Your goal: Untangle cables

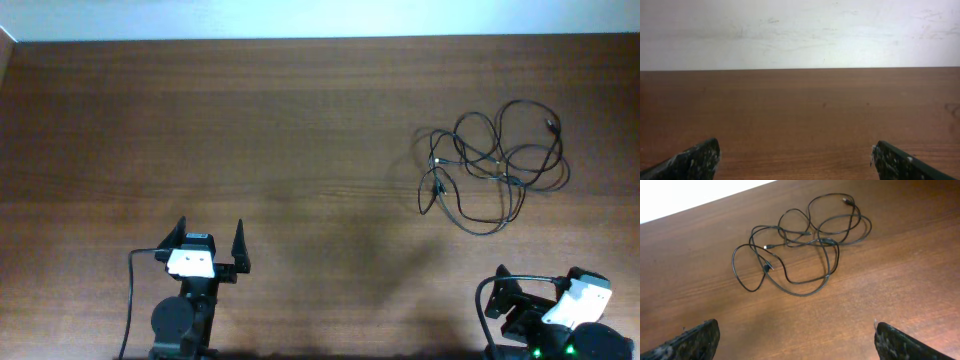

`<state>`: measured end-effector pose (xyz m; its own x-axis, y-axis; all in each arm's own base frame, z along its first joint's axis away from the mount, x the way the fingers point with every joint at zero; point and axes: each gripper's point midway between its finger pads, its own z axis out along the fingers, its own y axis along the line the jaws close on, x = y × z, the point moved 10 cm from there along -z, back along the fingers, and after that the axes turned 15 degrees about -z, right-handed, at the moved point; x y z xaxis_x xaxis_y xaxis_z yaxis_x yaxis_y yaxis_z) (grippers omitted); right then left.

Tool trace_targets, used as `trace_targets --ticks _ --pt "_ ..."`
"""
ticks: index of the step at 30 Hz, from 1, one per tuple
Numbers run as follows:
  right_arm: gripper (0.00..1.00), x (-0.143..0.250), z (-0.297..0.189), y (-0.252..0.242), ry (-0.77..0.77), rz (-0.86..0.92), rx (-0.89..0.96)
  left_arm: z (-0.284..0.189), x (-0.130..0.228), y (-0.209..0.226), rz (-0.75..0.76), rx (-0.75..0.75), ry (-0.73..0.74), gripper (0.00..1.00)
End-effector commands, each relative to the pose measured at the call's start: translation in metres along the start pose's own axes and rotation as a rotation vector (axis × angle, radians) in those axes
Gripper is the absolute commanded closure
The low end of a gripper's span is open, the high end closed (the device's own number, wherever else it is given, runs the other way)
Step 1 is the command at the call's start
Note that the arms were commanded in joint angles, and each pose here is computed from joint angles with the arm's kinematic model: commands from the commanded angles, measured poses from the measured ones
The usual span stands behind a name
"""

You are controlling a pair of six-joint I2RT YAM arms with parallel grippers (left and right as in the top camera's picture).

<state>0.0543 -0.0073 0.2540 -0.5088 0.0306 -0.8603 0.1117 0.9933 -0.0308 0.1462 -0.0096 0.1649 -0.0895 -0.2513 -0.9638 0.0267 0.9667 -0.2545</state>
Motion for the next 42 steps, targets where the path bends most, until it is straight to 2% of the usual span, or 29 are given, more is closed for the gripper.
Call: trace_targets --ticks 1,20,25,30,33,39,42 --pt "0.01 0.011 0.008 0.001 -0.021 0.009 -0.004 0.0 0.001 0.0 0.015 0.007 0.002 0.01" --pt "0.02 0.027 0.032 0.002 -0.026 0.009 -0.004 0.0 0.001 0.0 0.015 0.006 0.003 0.01" --pt "0.02 0.002 0.047 0.001 -0.245 0.012 0.001 0.0 0.001 0.0 0.015 0.007 0.003 0.01" --pt "0.01 -0.034 0.047 0.0 -0.574 0.017 0.009 0.0 0.001 0.0 0.015 0.007 0.003 0.01" --pt "0.01 -0.036 0.045 0.0 -0.595 0.017 0.01 0.0 0.001 0.0 0.015 0.007 0.003 0.01" --pt "0.02 -0.059 0.028 -0.001 -0.807 0.019 0.014 0.0 0.001 0.0 0.015 0.007 0.003 0.01" --pt "0.02 -0.056 0.038 -0.001 -0.884 0.02 0.016 0.0 0.001 0.0 0.015 0.006 0.003 0.01"
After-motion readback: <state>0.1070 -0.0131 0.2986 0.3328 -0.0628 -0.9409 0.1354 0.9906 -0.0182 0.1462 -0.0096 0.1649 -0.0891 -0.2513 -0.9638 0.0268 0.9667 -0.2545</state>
